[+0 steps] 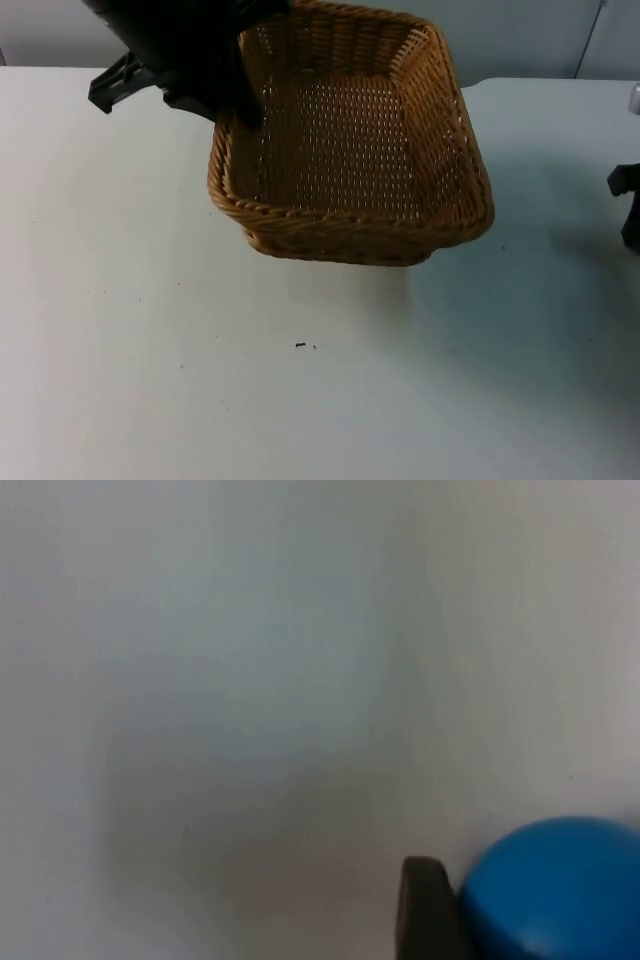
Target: Pick up the basket with the left hand and place the ball into the basket with the right hand.
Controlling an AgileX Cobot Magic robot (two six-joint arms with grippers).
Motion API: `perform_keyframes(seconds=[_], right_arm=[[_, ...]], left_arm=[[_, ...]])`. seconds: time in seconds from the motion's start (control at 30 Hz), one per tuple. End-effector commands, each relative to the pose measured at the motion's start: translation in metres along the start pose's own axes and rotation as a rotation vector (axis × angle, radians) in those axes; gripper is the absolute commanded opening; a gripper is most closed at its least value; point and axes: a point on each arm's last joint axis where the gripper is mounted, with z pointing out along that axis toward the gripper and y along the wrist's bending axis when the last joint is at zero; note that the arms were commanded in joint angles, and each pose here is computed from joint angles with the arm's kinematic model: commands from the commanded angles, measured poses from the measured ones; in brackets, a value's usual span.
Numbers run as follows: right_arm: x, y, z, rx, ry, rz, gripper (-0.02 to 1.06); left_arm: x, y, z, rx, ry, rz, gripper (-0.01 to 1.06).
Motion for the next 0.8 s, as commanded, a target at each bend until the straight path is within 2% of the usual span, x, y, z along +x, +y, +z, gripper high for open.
perform_keyframes(seconds=[0.0, 0.1, 0.17, 0.23, 0.27, 0.37, 0.43, 0.47, 0.6, 0.63, 0.77], right_arm=[[-0.007, 0.002, -0.02, 0.003, -0.048, -0.007, 0.0], [-0.011, 0.005, -0.044, -0.006, -0.089, 0.003, 0.0], [-0.018, 0.014, -0.093, -0.05, -0.176, 0.021, 0.0], [-0.024, 0.036, -0.141, -0.115, -0.281, -0.042, 0.0], [-0.024, 0.036, -0.141, -0.115, -0.281, -0.042, 0.0], [-0.028, 0.085, -0.198, -0.18, -0.455, -0.171, 0.0], [-0.029, 0.123, -0.216, -0.214, -0.526, -0.263, 0.0], [-0.029, 0.123, -0.216, -0.214, -0.526, -0.263, 0.0], [-0.025, 0.191, -0.201, -0.292, -0.515, -0.41, 0.0], [-0.025, 0.191, -0.201, -0.292, -0.515, -0.41, 0.0], [-0.023, 0.237, -0.157, -0.298, -0.452, -0.521, 0.0]], left_arm=[[-0.002, -0.006, -0.006, 0.03, -0.025, -0.01, 0.0], [-0.003, -0.006, -0.006, 0.03, -0.029, -0.01, 0.0], [-0.003, -0.006, -0.006, 0.03, -0.031, -0.01, 0.0], [-0.003, -0.006, -0.005, 0.029, -0.032, -0.011, 0.0], [-0.003, -0.006, -0.005, 0.029, -0.032, -0.011, 0.0], [-0.003, -0.005, -0.004, 0.029, -0.031, -0.014, 0.0], [-0.003, -0.005, -0.004, 0.033, -0.031, -0.02, 0.0], [-0.003, -0.005, -0.004, 0.033, -0.031, -0.02, 0.0], [-0.003, -0.008, -0.004, 0.066, -0.03, -0.049, 0.0], [-0.003, -0.008, -0.004, 0.066, -0.03, -0.049, 0.0], [-0.003, -0.009, -0.004, 0.075, -0.028, -0.057, 0.0]])
